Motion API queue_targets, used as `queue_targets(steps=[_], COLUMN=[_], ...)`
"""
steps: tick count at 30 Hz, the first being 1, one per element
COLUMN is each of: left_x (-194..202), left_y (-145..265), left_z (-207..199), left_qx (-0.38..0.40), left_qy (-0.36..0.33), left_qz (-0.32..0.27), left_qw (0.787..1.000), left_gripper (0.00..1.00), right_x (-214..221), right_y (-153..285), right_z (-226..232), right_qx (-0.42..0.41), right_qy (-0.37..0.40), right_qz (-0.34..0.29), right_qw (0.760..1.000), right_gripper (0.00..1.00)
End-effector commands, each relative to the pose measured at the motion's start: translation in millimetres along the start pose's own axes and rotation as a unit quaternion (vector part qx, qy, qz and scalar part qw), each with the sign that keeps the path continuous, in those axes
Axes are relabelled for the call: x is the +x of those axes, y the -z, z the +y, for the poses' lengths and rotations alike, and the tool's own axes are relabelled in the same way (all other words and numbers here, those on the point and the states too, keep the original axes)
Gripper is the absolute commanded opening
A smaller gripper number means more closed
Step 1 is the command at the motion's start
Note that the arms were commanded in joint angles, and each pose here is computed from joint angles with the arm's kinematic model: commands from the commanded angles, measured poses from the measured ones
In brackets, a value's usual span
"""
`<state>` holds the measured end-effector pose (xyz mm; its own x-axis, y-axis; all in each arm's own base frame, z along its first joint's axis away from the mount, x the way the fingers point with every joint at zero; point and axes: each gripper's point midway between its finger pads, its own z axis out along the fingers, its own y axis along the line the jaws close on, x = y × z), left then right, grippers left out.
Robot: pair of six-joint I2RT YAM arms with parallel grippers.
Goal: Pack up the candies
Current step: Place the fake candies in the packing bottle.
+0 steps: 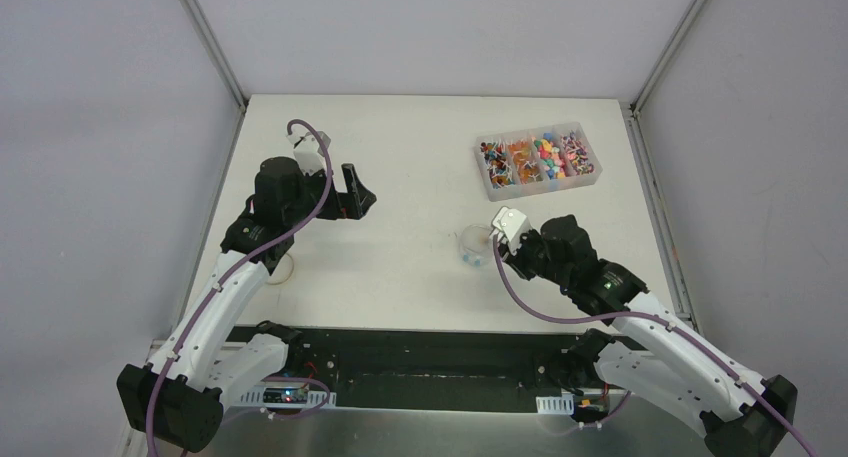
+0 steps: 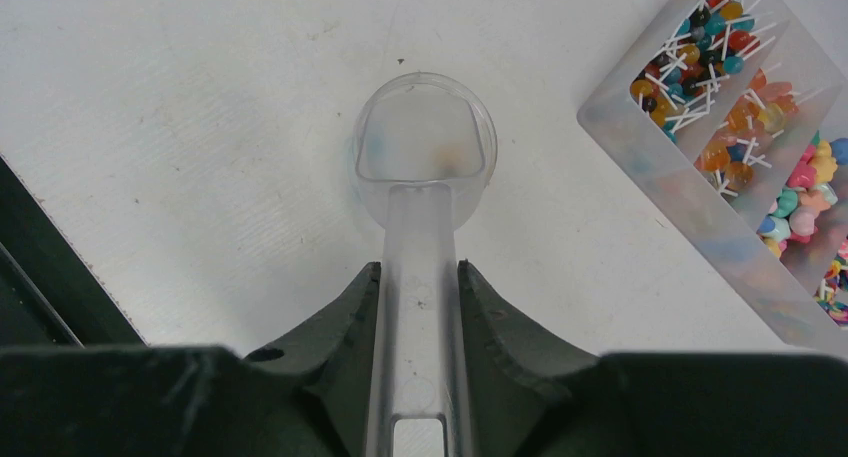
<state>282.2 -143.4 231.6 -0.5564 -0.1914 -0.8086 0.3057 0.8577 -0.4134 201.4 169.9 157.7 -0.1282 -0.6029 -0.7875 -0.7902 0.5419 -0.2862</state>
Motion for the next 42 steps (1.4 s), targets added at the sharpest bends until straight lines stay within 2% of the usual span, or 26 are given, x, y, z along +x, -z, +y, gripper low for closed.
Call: queue_targets(steps=[1, 16, 28, 34, 38, 42], left_x=[-9.4, -9.2, -8.7, -8.0, -7.5, -7.2], left_y=[4.1, 4.4, 4.0, 4.1, 4.1, 4.3], left_z=[-3.2, -3.5, -4.2, -6.0, -5.8, -7.8], left_qx=[0.001, 0.002, 0.004, 0.009, 0.009, 0.014], left_qy=[-0.012, -0.013, -0.012, -0.012, -0.013, -0.014], left_qz=[-0.022, -0.022, -0.02, -0.018, -0.018, -0.019], left_qw=[1.0, 1.0, 1.0, 1.0, 1.0, 1.0], left_gripper=[0.99, 0.99, 0.99, 0.99, 0.99, 0.99], right_x=[-45.4, -69.7, -93.6, -112.0, -111.3, -95.6], right_y=[-2.0, -29.3, 15.4, 30.4, 27.4, 6.9], right_z=[-3.4, 3.4, -20.3, -64.8, -99.8, -126.4], right_qx=[-0.006, -0.017, 0.03, 0.14, 0.219, 0.239], right_qy=[0.004, -0.01, -0.022, -0.104, -0.14, -0.194], right_qz=[-0.075, -0.108, -0.122, -0.121, -0.088, -0.031], right_qw=[0.997, 0.994, 0.992, 0.977, 0.962, 0.951], right_gripper=[0.0, 0.0, 0.0, 0.0, 0.0, 0.0])
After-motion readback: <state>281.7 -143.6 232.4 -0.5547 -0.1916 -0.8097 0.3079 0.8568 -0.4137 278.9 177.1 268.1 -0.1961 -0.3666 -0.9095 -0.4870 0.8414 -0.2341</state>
